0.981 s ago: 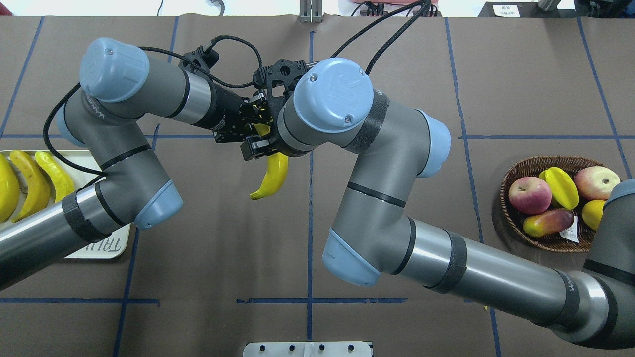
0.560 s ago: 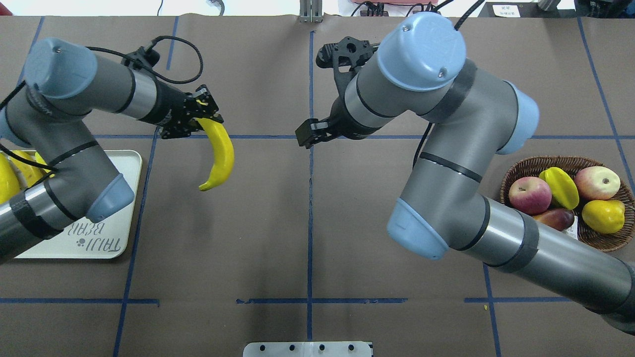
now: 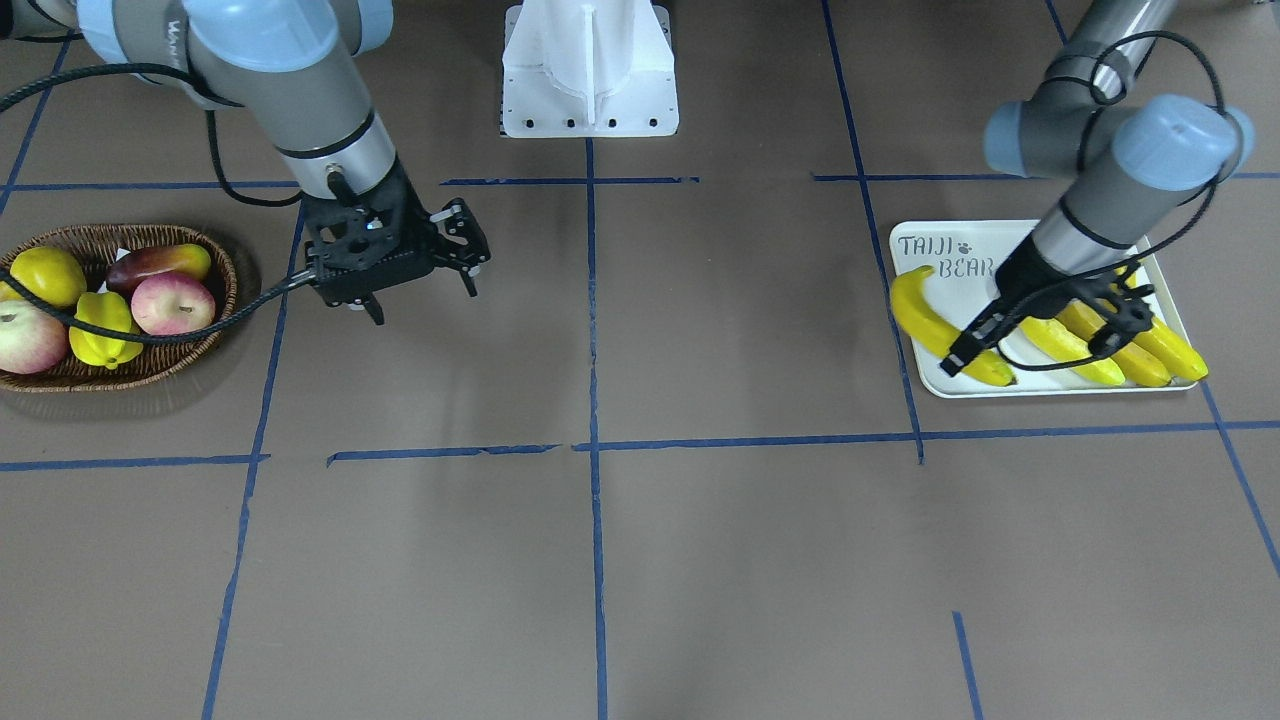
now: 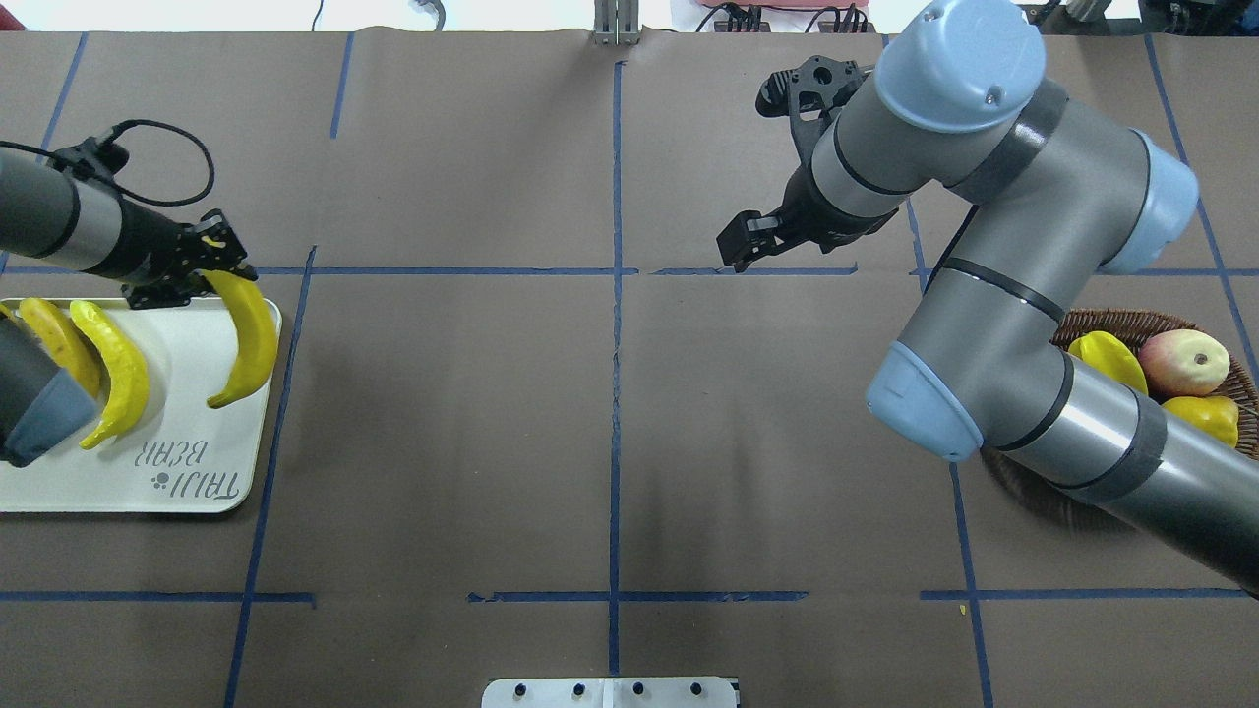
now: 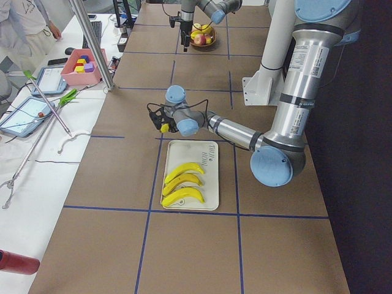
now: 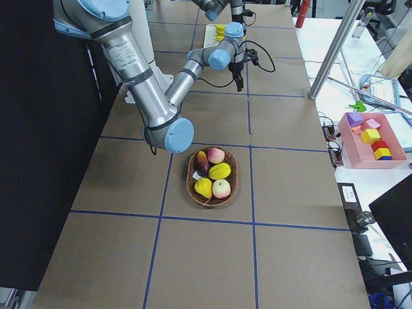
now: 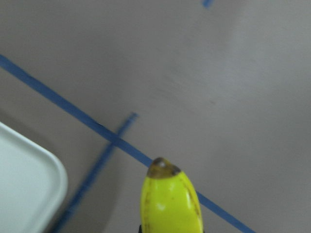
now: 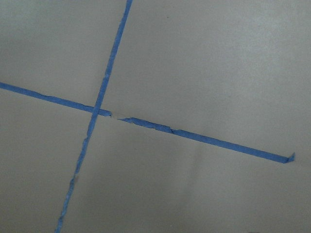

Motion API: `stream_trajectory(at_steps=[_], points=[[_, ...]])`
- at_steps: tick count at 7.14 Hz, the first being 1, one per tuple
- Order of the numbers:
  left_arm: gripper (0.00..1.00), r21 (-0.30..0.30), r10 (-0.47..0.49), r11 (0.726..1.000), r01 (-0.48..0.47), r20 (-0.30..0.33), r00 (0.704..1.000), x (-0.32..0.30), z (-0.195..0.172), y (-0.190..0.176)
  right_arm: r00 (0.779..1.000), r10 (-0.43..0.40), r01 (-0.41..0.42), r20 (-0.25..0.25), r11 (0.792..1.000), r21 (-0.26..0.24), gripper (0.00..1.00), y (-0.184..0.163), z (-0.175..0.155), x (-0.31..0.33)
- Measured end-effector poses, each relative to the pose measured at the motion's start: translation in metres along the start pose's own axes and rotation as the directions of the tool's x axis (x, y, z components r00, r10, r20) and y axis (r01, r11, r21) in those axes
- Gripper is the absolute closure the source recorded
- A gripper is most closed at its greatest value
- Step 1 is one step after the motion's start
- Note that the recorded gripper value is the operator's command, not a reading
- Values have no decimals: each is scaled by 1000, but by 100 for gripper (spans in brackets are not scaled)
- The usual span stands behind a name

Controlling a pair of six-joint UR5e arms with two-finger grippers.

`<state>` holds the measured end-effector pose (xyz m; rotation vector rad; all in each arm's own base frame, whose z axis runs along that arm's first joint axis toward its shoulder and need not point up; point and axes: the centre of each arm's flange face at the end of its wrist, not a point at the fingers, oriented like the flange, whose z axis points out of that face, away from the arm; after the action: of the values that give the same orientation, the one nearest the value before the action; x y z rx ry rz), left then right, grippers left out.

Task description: Transfer all bananas from basket to plate

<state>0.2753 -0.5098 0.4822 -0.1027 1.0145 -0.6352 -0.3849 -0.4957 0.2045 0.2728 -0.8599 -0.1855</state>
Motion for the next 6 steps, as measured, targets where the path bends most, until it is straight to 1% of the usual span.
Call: stream_trajectory(at_steps=[1,2,3,5,6], points=[[99,1,27,1000,-27,44,999,-34,4,-10,1000,-8,8,0,1000,-2,1,0,-3,5],[55,0,52,999,-52,76,996,-56,8,-16,1000,-11,11,2,1000,-2,1,0,-4,7],[1,0,61,998,-62,97,993,-70,12,-20,1000,-12,12,2,1000,-1,1,0,-6,8],[0,5,110,994,-111,114,987,-82,13,-30,1000,-10,10,1,1000,4,1,-2,-8,10],[0,5,143,989,-145,112,983,-89,2,-42,1000,-5,5,-3,1000,6,1,-4,-9,13]])
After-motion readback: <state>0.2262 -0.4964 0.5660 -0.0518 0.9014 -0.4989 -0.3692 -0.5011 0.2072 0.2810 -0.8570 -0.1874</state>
